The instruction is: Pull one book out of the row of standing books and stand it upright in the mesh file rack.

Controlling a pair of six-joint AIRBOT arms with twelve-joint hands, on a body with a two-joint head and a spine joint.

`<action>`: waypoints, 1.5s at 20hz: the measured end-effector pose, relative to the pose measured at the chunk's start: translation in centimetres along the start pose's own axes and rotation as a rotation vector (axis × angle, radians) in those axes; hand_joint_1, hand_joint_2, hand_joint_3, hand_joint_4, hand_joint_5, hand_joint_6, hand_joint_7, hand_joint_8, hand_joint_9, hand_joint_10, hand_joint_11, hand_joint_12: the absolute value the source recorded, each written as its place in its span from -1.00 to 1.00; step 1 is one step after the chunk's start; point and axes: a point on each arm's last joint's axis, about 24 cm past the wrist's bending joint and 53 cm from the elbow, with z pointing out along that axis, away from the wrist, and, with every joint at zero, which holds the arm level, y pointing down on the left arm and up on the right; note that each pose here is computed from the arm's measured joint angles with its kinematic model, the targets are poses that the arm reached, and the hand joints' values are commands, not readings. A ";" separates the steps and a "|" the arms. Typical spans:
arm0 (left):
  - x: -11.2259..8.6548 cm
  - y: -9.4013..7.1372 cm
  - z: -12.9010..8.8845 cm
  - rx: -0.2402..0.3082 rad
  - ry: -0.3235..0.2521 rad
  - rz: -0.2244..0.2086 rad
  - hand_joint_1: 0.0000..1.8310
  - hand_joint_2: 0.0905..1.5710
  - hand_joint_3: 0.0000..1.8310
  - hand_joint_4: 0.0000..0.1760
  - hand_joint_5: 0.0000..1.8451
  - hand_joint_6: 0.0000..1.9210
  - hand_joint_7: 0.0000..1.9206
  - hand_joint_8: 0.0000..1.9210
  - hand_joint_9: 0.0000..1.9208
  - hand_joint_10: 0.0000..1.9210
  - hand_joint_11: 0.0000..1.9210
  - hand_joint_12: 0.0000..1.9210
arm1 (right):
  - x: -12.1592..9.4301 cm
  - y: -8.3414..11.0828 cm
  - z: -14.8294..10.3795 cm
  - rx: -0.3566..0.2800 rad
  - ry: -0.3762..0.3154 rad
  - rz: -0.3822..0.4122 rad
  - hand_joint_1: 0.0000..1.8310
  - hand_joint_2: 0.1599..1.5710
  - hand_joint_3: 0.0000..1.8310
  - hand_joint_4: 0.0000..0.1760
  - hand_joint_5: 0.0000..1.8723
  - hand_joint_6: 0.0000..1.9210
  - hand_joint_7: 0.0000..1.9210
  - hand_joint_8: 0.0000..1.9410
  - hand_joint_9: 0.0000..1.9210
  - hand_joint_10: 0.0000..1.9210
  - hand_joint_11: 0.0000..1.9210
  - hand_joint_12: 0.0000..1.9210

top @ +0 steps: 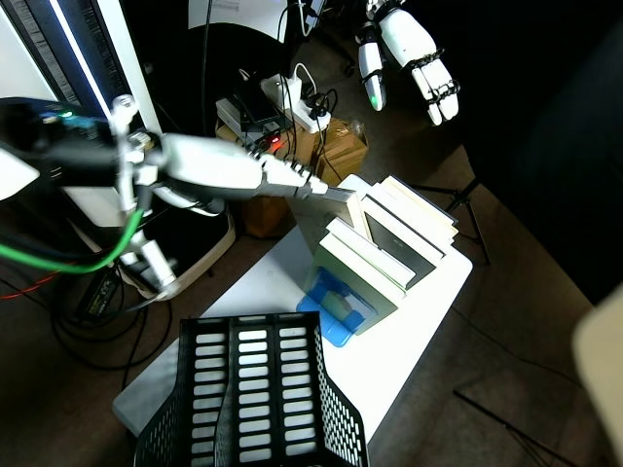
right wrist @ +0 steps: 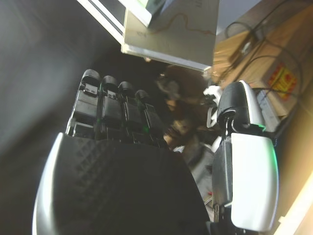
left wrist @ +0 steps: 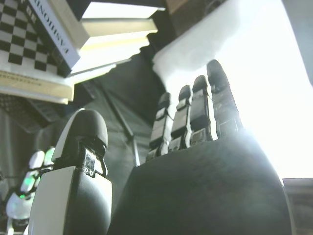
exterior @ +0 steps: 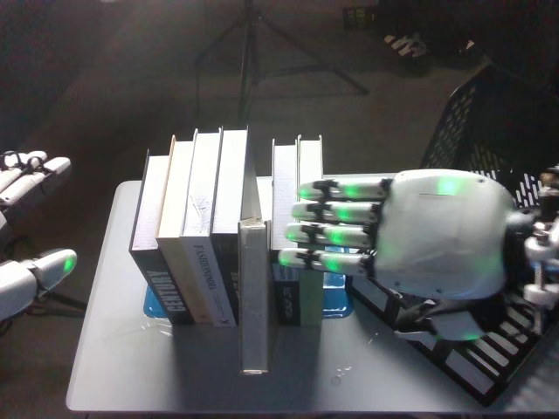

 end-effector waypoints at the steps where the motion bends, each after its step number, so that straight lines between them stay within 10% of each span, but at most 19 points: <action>1: -0.1 0.4 -0.2 -0.009 -0.003 0.000 -0.71 0.73 -1.00 -0.56 -0.93 -0.99 -1.00 -1.00 -1.00 -1.00 -1.00 -0.89 | 0.0 0.3 0.5 -0.015 0.003 -0.003 -0.22 0.25 -1.00 -1.00 -1.00 -1.00 -1.00 -1.00 -1.00 -1.00 -1.00 -1.00; 8: -0.9 2.4 -1.0 -0.070 -0.028 -0.010 -0.68 0.72 -1.00 -0.61 -0.91 -0.99 -1.00 -1.00 -1.00 -1.00 -1.00 -0.85 | 1.4 3.5 3.8 -0.099 0.041 -0.106 -0.21 0.30 -1.00 -1.00 -1.00 -1.00 -1.00 -1.00 -1.00 -1.00 -1.00 -1.00; 16: -0.9 3.8 -1.7 -0.108 -0.053 -0.047 -0.72 0.71 -1.00 -0.11 -0.94 -1.00 -1.00 -1.00 -1.00 -1.00 -0.99 -0.99 | 2.9 5.4 7.7 -0.138 0.071 -0.181 -0.09 0.31 -1.00 -1.00 -1.00 -1.00 -1.00 -1.00 -1.00 -1.00 -1.00 -1.00; 23: -0.4 4.8 -2.1 -0.132 -0.070 -0.087 -0.79 0.72 -1.00 -0.50 -0.93 -0.99 -1.00 -1.00 -1.00 -1.00 -1.00 -1.00 | 5.1 5.1 10.2 -0.119 0.137 -0.278 -0.14 0.21 -1.00 -1.00 -1.00 -1.00 -1.00 -1.00 -1.00 -1.00 -0.97 -0.98; 25: -0.1 4.8 -2.1 -0.131 -0.066 -0.096 -0.80 0.72 -1.00 -0.50 -0.93 -1.00 -1.00 -1.00 -1.00 -1.00 -1.00 -1.00 | 5.6 5.1 10.8 -0.114 0.150 -0.284 -0.10 0.15 -1.00 -1.00 -0.98 -1.00 -0.97 -1.00 -0.92 -0.97 -1.00 -0.24; 27: 0.1 5.0 -2.0 -0.132 -0.067 -0.101 -0.74 0.72 -1.00 -0.16 -0.94 -1.00 -1.00 -1.00 -1.00 -1.00 -1.00 -1.00 | 5.8 5.0 11.3 -0.111 0.156 -0.293 -0.11 0.25 -0.98 -1.00 -1.00 -1.00 -1.00 -1.00 -1.00 -1.00 -1.00 -0.94; 30: 0.3 5.1 -2.1 -0.135 -0.065 -0.109 -0.68 0.71 -1.00 -0.26 -0.93 -1.00 -1.00 -1.00 -1.00 -1.00 -1.00 -1.00 | 6.4 4.5 12.1 -0.098 0.173 -0.310 -0.11 0.30 -1.00 -1.00 -1.00 -1.00 -1.00 -1.00 -0.99 -1.00 -0.99 -0.80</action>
